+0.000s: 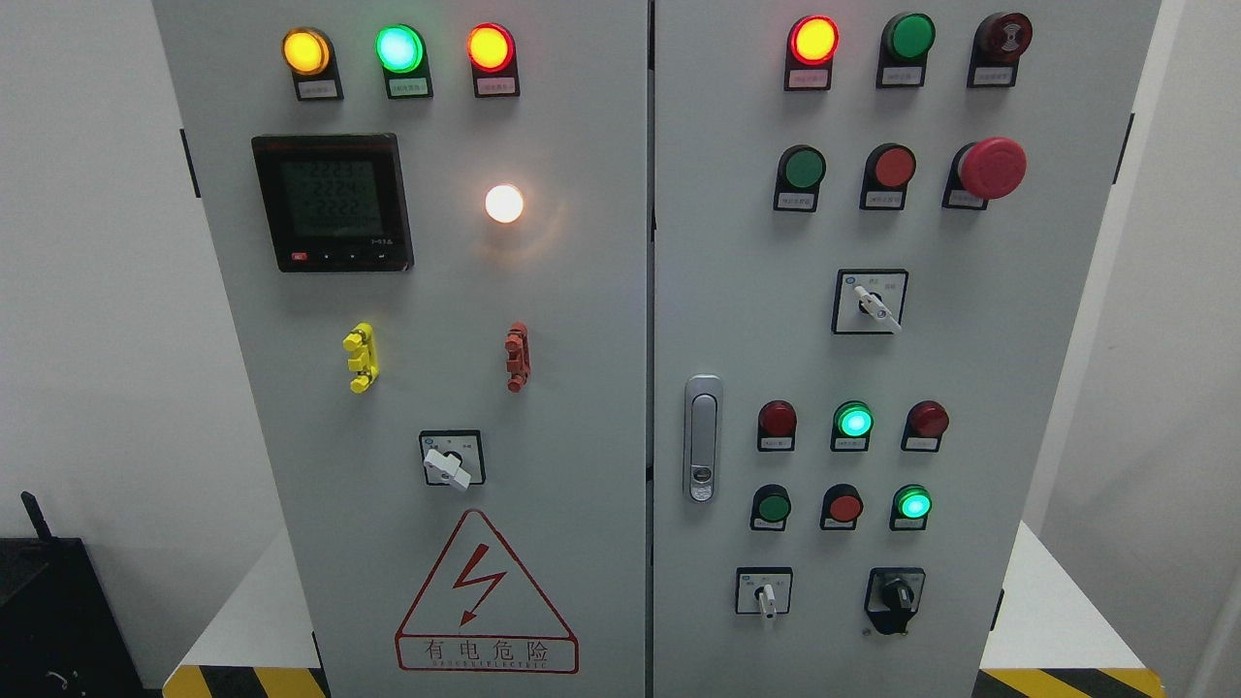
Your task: Turn on light switch 1
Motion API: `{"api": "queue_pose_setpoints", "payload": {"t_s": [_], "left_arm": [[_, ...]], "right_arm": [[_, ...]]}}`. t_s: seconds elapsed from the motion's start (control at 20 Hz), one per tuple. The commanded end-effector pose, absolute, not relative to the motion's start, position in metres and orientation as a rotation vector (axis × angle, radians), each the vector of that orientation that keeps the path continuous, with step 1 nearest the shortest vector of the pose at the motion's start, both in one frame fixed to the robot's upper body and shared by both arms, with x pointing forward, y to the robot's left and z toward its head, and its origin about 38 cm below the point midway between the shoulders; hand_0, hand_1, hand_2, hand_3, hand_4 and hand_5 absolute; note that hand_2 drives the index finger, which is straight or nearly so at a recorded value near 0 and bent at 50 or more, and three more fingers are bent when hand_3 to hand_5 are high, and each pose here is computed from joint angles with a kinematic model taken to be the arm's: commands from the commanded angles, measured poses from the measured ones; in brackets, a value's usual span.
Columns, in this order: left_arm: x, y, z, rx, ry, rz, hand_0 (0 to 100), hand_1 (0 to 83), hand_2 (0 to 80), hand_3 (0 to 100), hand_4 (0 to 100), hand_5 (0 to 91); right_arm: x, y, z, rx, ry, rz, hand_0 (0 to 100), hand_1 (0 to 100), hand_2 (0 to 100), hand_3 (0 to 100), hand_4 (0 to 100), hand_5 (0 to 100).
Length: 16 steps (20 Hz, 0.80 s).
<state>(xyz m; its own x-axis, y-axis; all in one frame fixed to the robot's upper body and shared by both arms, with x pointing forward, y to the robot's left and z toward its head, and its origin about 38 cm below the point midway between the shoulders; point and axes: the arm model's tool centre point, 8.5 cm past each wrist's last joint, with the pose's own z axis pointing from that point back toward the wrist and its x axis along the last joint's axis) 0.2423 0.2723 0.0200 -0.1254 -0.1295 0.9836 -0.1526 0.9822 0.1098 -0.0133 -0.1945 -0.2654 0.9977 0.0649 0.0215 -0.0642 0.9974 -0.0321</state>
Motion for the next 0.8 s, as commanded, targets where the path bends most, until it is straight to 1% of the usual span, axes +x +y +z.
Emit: {"api": "queue_pose_setpoints", "payload": {"t_s": [0.0,0.05,0.1,0.15,0.2,0.3,0.4,0.5,0.55,0.6,0.7,0.75], "left_arm": [[0.115,0.325,-0.144,0.174,-1.106,0.029,22,11.8,47.7,78,88,58.1],[0.098,0.322,-0.158,0.139,-1.048,0.016,21,10.1,43.0,74,84,53.7],[0.081,0.32,-0.17,0.112,-0.99,0.009,21,7.6,38.4,68,78,46.2],[0.065,0.319,-0.18,0.092,-0.93,0.005,21,7.1,37.7,66,77,44.3],[0.05,0.318,-0.19,0.078,-0.876,0.011,21,6.5,34.0,61,72,37.3],[0.02,0.316,-0.207,0.074,-0.767,0.03,21,6.8,32.6,57,69,31.5],[0.001,0.314,-0.221,0.063,-0.671,0.039,21,7.0,29.2,49,59,14.8],[-0.012,0.31,-0.233,0.054,-0.578,0.052,21,7.2,25.7,43,52,2.4],[-0.02,0.308,-0.238,0.046,-0.528,0.06,21,7.3,25.3,42,50,0.0],[-0.024,0.304,-0.242,0.032,-0.484,0.063,22,7.2,22.2,35,45,0.0],[-0.032,0.296,-0.247,-0.011,-0.398,0.054,23,6.9,19.2,31,41,0.0],[-0.038,0.292,-0.248,-0.029,-0.351,0.037,23,6.9,15.3,26,38,0.0]], "right_arm": [[-0.013,-0.194,-0.265,-0.031,-0.021,0.04,0,0,0,0,0,0],[-0.013,-0.194,-0.265,-0.031,-0.021,0.04,0,0,0,0,0,0],[-0.013,-0.194,-0.265,-0.031,-0.021,0.04,0,0,0,0,0,0],[-0.013,-0.194,-0.265,-0.031,-0.021,0.04,0,0,0,0,0,0],[-0.013,-0.194,-0.265,-0.031,-0.021,0.04,0,0,0,0,0,0],[-0.013,-0.194,-0.265,-0.031,-0.021,0.04,0,0,0,0,0,0],[-0.013,-0.194,-0.265,-0.031,-0.021,0.04,0,0,0,0,0,0],[-0.013,-0.194,-0.265,-0.031,-0.021,0.04,0,0,0,0,0,0],[-0.013,-0.194,-0.265,-0.031,-0.021,0.04,0,0,0,0,0,0],[-0.013,-0.194,-0.265,-0.031,-0.021,0.04,0,0,0,0,0,0],[-0.013,-0.194,-0.265,-0.031,-0.021,0.04,0,0,0,0,0,0],[-0.013,-0.194,-0.265,-0.031,-0.021,0.04,0,0,0,0,0,0]]}}
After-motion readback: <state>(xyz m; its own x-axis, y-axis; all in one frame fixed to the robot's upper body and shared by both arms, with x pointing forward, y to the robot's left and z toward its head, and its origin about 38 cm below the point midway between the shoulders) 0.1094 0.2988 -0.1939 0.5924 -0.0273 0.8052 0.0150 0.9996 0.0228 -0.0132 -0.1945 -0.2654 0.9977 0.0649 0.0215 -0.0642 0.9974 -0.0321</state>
